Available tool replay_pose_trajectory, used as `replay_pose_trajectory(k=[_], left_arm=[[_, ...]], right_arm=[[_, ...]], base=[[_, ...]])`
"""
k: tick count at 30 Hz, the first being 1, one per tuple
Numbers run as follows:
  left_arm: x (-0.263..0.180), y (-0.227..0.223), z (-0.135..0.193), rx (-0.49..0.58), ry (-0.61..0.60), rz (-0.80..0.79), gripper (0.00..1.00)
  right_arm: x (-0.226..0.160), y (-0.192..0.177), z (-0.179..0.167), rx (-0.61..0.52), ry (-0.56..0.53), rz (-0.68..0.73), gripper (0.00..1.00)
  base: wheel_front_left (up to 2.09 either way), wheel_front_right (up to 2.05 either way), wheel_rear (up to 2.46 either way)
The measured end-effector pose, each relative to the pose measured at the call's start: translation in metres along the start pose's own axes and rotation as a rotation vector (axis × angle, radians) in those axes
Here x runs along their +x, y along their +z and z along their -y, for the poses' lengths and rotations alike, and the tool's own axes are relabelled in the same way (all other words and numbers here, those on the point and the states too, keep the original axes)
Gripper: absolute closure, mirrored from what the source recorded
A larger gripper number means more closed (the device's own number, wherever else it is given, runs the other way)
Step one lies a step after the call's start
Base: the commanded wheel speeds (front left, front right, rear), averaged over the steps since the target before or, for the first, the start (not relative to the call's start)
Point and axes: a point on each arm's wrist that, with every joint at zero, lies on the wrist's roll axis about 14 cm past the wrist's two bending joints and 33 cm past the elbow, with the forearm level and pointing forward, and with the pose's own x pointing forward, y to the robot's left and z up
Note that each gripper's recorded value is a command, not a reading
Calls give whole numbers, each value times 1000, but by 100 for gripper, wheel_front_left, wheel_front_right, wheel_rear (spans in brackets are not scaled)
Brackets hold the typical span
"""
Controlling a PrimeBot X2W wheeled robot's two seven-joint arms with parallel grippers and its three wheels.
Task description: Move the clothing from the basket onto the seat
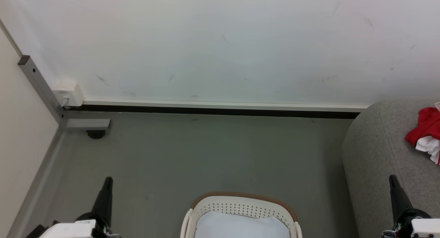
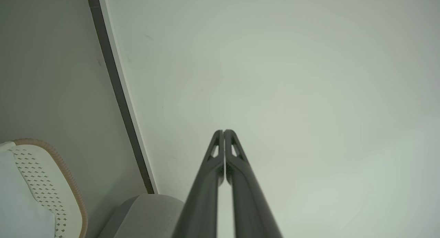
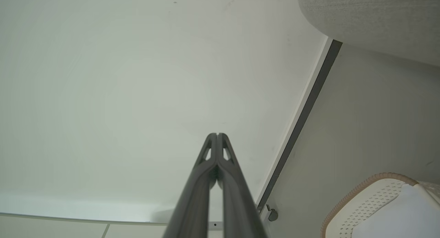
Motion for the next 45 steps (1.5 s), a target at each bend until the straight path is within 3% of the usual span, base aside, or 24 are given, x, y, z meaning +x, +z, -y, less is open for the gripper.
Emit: replay_pose_trajectory(k=[8, 45], left_arm=[[1, 2, 3, -40, -10, 2, 100], [1, 2, 3, -40, -12, 3, 100]], right_arm=[[2, -1, -3, 48, 11, -5, 100], [2, -1, -3, 47, 12, -5, 100]], base=[[0, 0, 0], [0, 0, 0]])
